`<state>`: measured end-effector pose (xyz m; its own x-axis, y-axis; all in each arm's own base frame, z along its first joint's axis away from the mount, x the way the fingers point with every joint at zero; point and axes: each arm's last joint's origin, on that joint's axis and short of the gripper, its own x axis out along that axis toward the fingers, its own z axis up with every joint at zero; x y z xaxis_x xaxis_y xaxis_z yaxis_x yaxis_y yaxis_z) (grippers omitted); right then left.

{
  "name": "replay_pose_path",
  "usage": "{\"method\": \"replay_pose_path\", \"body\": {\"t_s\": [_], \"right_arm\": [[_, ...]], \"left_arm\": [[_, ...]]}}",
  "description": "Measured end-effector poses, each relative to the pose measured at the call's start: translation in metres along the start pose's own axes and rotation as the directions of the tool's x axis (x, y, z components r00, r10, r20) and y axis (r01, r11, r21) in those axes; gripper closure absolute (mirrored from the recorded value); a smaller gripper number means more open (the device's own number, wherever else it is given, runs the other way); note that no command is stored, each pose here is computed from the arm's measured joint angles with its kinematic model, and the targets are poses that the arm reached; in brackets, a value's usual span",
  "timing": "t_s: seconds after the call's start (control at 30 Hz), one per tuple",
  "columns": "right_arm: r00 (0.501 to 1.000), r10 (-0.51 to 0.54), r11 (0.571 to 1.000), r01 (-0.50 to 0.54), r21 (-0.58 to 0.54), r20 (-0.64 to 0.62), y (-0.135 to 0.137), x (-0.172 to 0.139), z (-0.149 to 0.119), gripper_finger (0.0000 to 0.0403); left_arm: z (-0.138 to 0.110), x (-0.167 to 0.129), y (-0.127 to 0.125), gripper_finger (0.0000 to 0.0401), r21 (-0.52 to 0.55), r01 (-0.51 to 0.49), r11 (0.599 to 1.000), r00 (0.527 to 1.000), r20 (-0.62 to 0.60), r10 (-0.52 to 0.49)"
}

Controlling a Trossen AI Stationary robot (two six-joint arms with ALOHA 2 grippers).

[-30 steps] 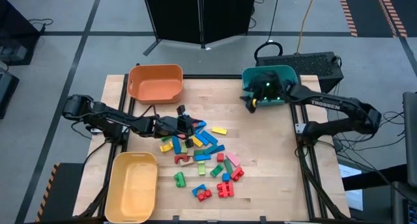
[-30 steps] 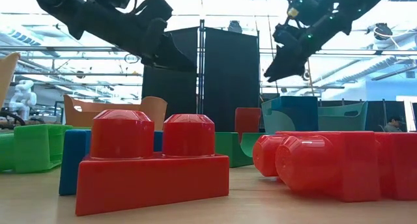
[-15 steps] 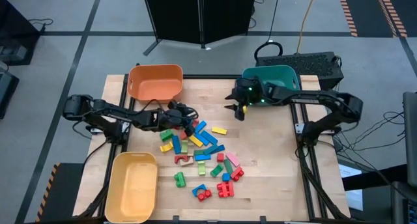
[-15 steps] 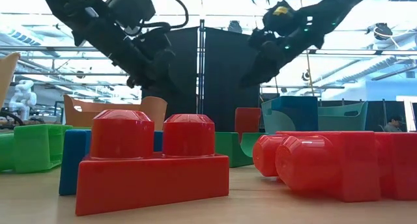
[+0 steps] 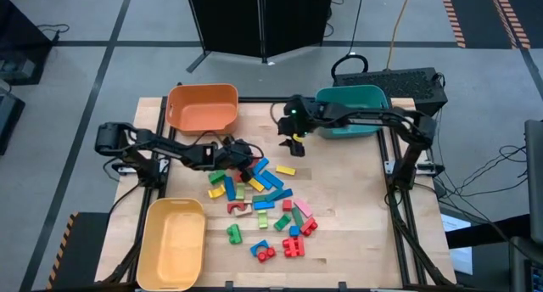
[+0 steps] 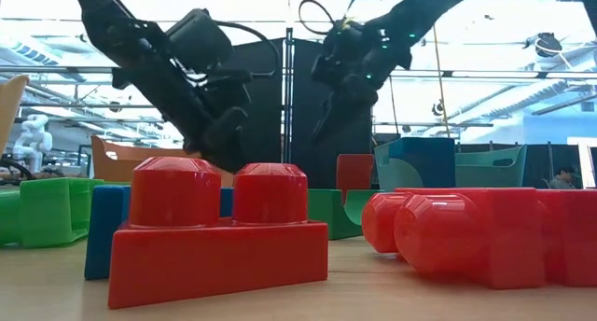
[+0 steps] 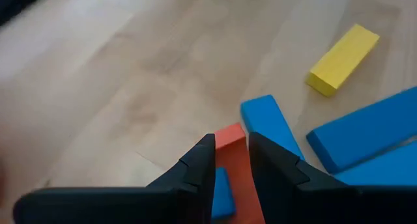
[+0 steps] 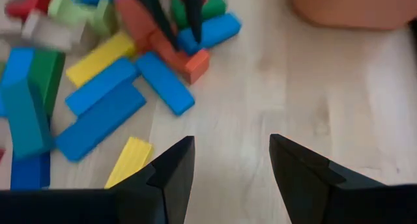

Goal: Sort blocks by size
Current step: Put the orange arch block into the blue bin

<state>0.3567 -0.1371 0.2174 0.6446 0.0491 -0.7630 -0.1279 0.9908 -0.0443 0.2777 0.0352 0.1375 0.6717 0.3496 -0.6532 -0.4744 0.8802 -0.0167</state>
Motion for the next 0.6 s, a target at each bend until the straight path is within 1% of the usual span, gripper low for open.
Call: {"method": "replay_pose_path", "body": {"t_s": [0.1,0.23,0.4,0.6], "right_arm": [[0.998,0.03,0.999,-0.032,-0.035,-0.058,-0.001,0.007,0.007,0.0218],[0.997,0.033,0.998,-0.036,-0.045,-0.07,-0.003,0.009,0.012,0.0218],[0.995,0.038,0.997,-0.044,-0.061,-0.09,-0.003,0.007,0.01,0.0218],[0.985,0.071,0.996,-0.079,-0.051,-0.156,0.0,0.006,0.004,0.0218]], "left_arm": [[0.001,0.001,0.003,0.0308,-0.013,-0.002,1.0,1.0,-0.001,0.002],[0.0,0.003,0.01,0.0308,-0.064,-0.014,0.998,0.999,-0.03,0.012],[-0.003,0.004,0.015,0.0308,-0.122,-0.018,0.992,0.997,-0.076,0.009],[-0.004,0.006,0.014,0.0308,-0.125,-0.017,0.992,0.997,-0.073,0.008]]}}
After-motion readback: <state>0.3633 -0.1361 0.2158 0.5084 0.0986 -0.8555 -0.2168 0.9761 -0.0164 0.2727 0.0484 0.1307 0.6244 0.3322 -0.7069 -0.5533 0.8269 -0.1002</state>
